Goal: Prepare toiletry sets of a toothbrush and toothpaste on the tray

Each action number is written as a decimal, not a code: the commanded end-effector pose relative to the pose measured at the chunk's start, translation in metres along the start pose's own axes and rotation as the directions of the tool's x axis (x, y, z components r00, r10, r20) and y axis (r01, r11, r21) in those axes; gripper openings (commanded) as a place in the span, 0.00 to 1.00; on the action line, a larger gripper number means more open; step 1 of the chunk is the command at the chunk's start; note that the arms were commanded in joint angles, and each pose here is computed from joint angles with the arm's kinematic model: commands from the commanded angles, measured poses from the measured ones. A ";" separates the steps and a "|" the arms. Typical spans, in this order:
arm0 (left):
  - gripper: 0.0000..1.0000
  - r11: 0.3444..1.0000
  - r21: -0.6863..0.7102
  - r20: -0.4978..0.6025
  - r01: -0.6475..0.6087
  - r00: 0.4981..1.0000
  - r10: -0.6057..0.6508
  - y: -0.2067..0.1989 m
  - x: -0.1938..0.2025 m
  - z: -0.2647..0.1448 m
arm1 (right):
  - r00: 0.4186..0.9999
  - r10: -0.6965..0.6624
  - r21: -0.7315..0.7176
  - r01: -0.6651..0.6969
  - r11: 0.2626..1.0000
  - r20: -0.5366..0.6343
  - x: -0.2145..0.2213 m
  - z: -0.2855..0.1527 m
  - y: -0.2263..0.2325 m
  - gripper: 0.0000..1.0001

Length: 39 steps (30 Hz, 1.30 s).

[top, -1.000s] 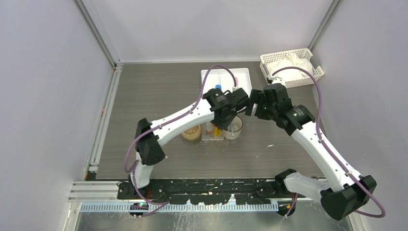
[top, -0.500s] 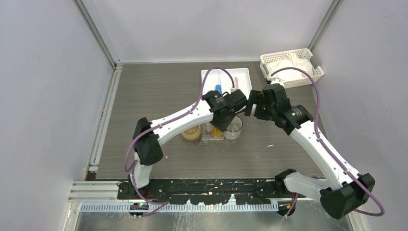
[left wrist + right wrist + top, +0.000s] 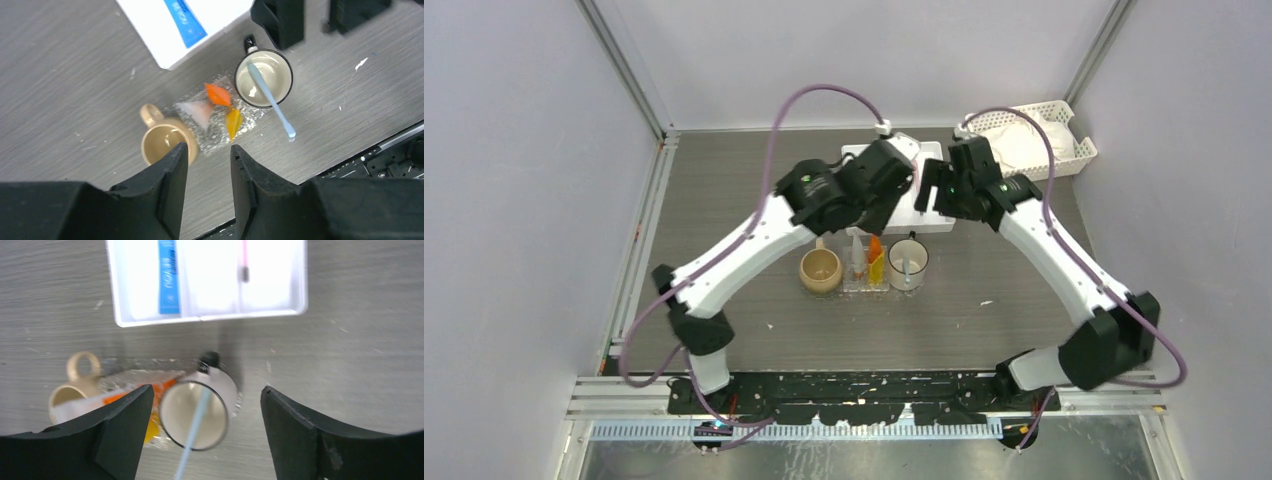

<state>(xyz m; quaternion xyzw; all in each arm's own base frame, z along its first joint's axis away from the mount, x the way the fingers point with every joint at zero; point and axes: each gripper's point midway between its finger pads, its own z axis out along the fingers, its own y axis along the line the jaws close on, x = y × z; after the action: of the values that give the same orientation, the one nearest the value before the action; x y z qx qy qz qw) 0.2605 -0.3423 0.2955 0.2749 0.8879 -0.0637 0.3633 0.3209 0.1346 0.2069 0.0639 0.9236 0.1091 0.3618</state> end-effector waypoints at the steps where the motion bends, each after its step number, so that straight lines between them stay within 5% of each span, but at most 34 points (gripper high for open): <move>1: 0.39 0.995 -0.088 0.085 0.049 0.996 -0.041 0.051 0.006 -0.056 | 1.000 -0.020 -0.206 0.020 0.978 0.000 -0.048 0.033 0.064 0.82; 7: 0.47 0.986 -0.044 0.149 0.163 0.977 -0.155 0.066 0.055 -0.058 | 0.992 -0.055 -0.313 0.016 0.949 -0.116 -0.059 0.121 0.112 0.80; 17: 0.49 0.977 -0.044 0.158 0.211 0.967 -0.201 0.081 0.100 -0.052 | 0.981 -0.080 -0.203 0.043 0.978 -0.175 -0.054 0.231 0.108 0.78; 36: 0.49 0.980 -0.033 0.160 0.195 0.969 -0.187 0.080 0.096 -0.045 | 0.953 -0.148 -0.070 0.135 0.988 -0.265 -0.008 0.290 0.086 0.63; 39: 0.49 0.980 -0.036 0.155 0.194 0.970 -0.187 0.082 0.098 -0.045 | 0.965 -0.154 -0.020 0.153 0.988 -0.211 -0.023 0.279 0.083 0.69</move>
<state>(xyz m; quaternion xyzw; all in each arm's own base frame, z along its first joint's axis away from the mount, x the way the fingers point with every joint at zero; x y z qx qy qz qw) 0.2157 -0.2142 0.2592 0.1828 0.8892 -0.0800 0.4117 0.5341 0.2562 0.0370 -0.0132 0.9594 0.1224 0.2536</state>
